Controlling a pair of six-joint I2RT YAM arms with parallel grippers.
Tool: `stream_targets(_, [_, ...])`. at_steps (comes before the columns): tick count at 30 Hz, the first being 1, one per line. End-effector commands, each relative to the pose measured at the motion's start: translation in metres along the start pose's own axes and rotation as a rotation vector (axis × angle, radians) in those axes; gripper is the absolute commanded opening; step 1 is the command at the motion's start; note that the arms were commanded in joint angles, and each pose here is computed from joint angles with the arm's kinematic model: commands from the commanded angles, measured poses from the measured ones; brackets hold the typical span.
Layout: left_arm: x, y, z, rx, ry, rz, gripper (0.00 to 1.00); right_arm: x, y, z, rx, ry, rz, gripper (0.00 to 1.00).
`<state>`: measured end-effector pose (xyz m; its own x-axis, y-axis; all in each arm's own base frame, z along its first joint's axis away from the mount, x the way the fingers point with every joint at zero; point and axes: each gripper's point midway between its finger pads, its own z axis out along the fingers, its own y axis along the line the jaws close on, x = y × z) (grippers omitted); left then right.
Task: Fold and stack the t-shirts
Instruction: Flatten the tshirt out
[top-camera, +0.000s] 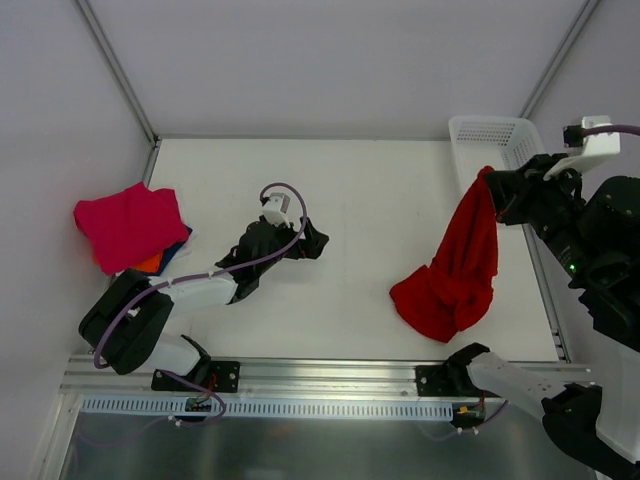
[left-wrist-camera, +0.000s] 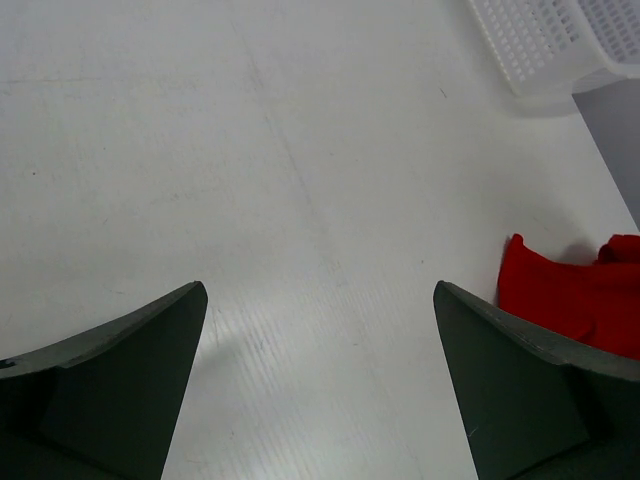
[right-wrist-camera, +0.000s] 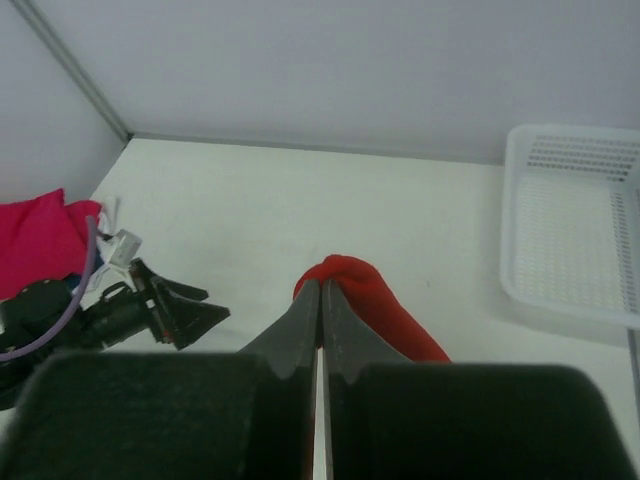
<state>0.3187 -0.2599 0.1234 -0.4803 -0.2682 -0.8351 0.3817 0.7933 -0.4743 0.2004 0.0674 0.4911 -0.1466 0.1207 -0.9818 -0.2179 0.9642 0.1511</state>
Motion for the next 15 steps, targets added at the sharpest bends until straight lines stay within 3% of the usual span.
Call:
stream_targets(1, [-0.021,-0.015,0.002,0.051,-0.037,-0.033,0.99,-0.022,0.052,0.01,-0.259,-0.017,-0.025,0.01])
stream_targets(6, [-0.018,-0.012,-0.002,0.041,-0.032,-0.031,0.99,-0.066,0.116,0.004,-0.577,-0.077,0.018,0.01])
stream_targets(7, [-0.015,-0.008,-0.003,0.03,-0.028,-0.03,0.99,-0.088,0.127,-0.015,-0.662,-0.132,0.02,0.01])
stream_targets(9, [-0.014,-0.007,-0.006,0.025,-0.029,-0.026,0.99,-0.1,0.145,-0.003,-0.738,-0.125,0.059,0.01])
stream_targets(10, [-0.012,-0.004,-0.007,0.014,-0.029,-0.025,0.99,-0.121,0.159,-0.021,-0.852,-0.185,0.068,0.01])
stream_targets(12, [-0.013,-0.002,-0.009,0.008,-0.032,-0.025,0.99,-0.129,0.174,-0.019,-0.987,-0.133,0.181,0.02])
stream_targets(13, [-0.012,0.0,-0.011,0.0,-0.034,-0.024,0.99,-0.151,0.178,-0.025,-1.052,-0.216,0.192,0.01])
stream_targets(15, [-0.012,0.002,-0.014,-0.006,-0.039,-0.022,0.99,-0.15,0.179,-0.011,-1.111,-0.132,0.316,0.02])
